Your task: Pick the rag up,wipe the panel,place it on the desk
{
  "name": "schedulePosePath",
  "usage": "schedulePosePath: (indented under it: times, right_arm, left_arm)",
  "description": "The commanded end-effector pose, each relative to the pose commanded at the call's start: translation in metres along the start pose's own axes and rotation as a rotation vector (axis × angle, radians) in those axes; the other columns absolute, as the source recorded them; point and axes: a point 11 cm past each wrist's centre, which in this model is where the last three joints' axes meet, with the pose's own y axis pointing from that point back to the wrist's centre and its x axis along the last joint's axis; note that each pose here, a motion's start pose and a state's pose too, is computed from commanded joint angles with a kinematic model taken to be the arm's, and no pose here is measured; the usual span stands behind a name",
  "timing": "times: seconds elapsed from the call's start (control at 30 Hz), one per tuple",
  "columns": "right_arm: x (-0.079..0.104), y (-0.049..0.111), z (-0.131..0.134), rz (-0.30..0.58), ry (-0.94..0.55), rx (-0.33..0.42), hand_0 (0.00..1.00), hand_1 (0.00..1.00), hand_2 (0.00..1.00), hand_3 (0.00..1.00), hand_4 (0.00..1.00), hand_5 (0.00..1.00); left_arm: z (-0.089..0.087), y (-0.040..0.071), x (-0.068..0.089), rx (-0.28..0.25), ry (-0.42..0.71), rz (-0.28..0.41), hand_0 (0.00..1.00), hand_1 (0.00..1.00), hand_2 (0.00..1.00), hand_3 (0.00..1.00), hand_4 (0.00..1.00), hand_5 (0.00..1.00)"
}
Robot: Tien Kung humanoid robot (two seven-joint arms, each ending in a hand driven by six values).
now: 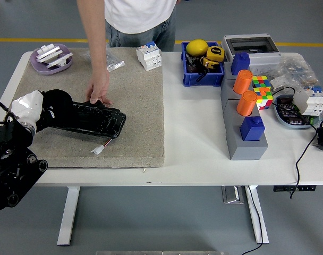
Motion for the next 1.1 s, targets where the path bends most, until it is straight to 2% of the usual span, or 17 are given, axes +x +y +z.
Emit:
schedulePosePath:
  times: [0.2, 0.5, 0.83, 1.1]
  right_arm:
    - [0.0, 0.0, -0.001, 0.0, 0.0, 0.002, 0.742, 0.621, 0.612, 0.556, 0.902, 0.419]
    - [-0.001, 0.0, -0.001, -0.001, 0.001, 0.004, 0.741, 0.621, 0.611, 0.556, 0.903, 0.421]
    - [0.0, 0.0, -0.002, 0.002, 0.003, 0.006, 0.741, 0.621, 0.611, 0.556, 0.903, 0.421]
    - [0.001, 0.0, -0.001, 0.002, 0.003, 0.004, 0.74, 0.62, 0.611, 0.556, 0.903, 0.421]
  left_arm:
    - [-0.006, -0.002, 0.0, 0.017, 0.001, 0.001, 0.34, 0.512, 0.624, 0.519, 0.166, 0.002]
    - [0.006, 0.003, -0.009, -0.015, 0.001, -0.018, 0.343, 0.511, 0.615, 0.515, 0.155, 0.002]
    - [0.04, 0.021, -0.02, -0.117, -0.002, -0.049, 0.343, 0.511, 0.613, 0.515, 0.158, 0.002]
    - [0.073, 0.045, -0.034, -0.225, -0.025, -0.093, 0.344, 0.51, 0.611, 0.514, 0.163, 0.002]
